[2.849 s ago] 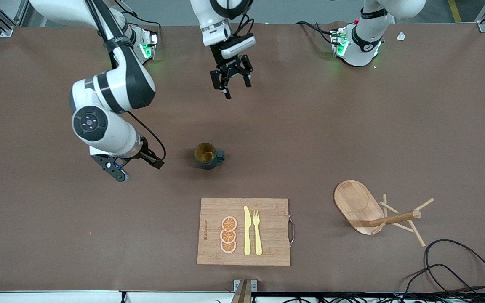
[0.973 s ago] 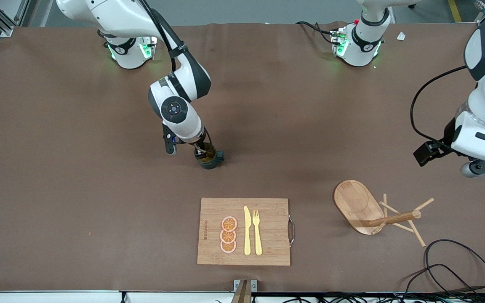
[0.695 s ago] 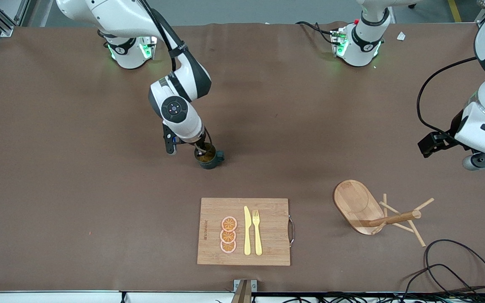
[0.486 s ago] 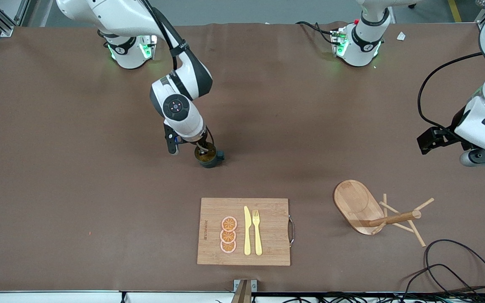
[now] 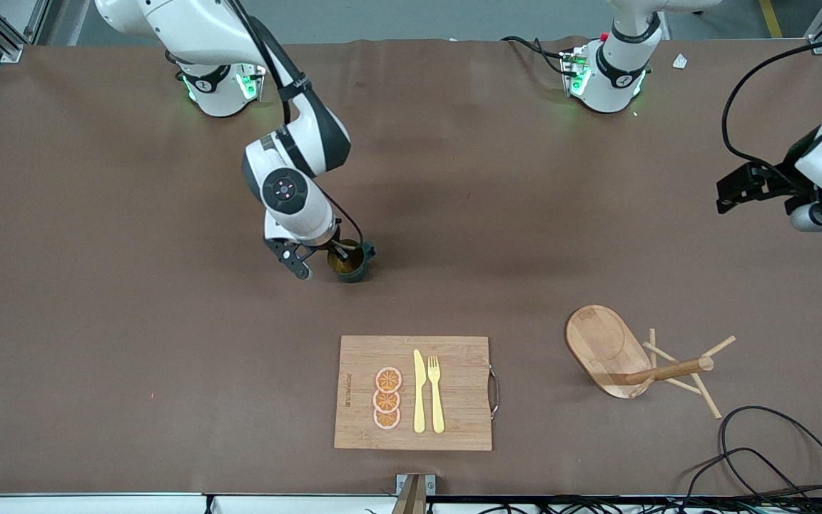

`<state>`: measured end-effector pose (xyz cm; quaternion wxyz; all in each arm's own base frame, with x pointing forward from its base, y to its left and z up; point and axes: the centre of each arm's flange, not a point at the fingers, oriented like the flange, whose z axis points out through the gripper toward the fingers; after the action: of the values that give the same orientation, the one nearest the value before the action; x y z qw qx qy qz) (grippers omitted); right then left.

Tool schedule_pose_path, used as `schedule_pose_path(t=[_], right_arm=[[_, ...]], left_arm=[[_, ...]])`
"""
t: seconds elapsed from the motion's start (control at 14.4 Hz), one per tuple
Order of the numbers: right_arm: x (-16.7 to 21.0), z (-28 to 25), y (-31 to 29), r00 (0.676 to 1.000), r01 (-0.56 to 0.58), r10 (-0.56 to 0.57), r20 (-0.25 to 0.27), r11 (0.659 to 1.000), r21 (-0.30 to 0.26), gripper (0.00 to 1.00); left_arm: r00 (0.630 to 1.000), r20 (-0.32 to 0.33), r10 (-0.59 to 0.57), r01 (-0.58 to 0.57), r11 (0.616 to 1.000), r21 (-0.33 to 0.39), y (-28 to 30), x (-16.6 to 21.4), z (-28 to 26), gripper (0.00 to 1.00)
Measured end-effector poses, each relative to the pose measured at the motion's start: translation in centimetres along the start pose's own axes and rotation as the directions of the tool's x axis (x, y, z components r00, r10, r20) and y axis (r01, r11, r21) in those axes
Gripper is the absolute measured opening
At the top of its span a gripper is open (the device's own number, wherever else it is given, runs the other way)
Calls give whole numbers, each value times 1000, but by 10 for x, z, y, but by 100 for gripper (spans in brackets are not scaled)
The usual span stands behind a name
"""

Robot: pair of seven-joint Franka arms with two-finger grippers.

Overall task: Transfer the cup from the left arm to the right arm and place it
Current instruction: 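Close the right gripper on the mug's rim and lift it, then carry the mug with the right gripper away from the cutting board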

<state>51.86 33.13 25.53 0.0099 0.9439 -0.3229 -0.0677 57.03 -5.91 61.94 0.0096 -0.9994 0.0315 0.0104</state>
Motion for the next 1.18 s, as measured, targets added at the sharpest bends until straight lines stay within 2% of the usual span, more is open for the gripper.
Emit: schedule_pose_path(t=[0.07,0.21,0.28,0.42,0.56,0.76,0.97,1.18], right_arm=[[11,-2,7,994,105,-105,12,994,-14,6],[36,-12,24,951,308,-306,46,951,-28,6],[50,-20,33,914,403,-401,58,915,-24,6],[83,-41,58,802,596,-593,73,803,-16,6],[116,-57,86,658,752,-748,81,657,-43,6],[166,-71,127,403,915,-910,95,401,-44,6],[209,-74,165,166,986,-983,81,166,-13,6],[246,-77,197,-80,996,-996,43,-81,-26,6]], left_arm=[[1000,4,1,-1,1000,-3,0,-6,3,100],[1000,8,1,-1,1000,-3,-1,-17,6,100],[1000,7,3,-3,1000,-4,0,-20,6,100],[1000,4,11,-11,1000,-3,4,-26,5,100],[1000,-3,10,-10,1000,-1,4,-31,6,100],[1000,-8,19,-19,1000,2,9,-35,6,100],[999,-27,29,-29,1000,1,15,-33,1,100],[999,-48,23,-23,1000,0,12,-32,-10,100]])
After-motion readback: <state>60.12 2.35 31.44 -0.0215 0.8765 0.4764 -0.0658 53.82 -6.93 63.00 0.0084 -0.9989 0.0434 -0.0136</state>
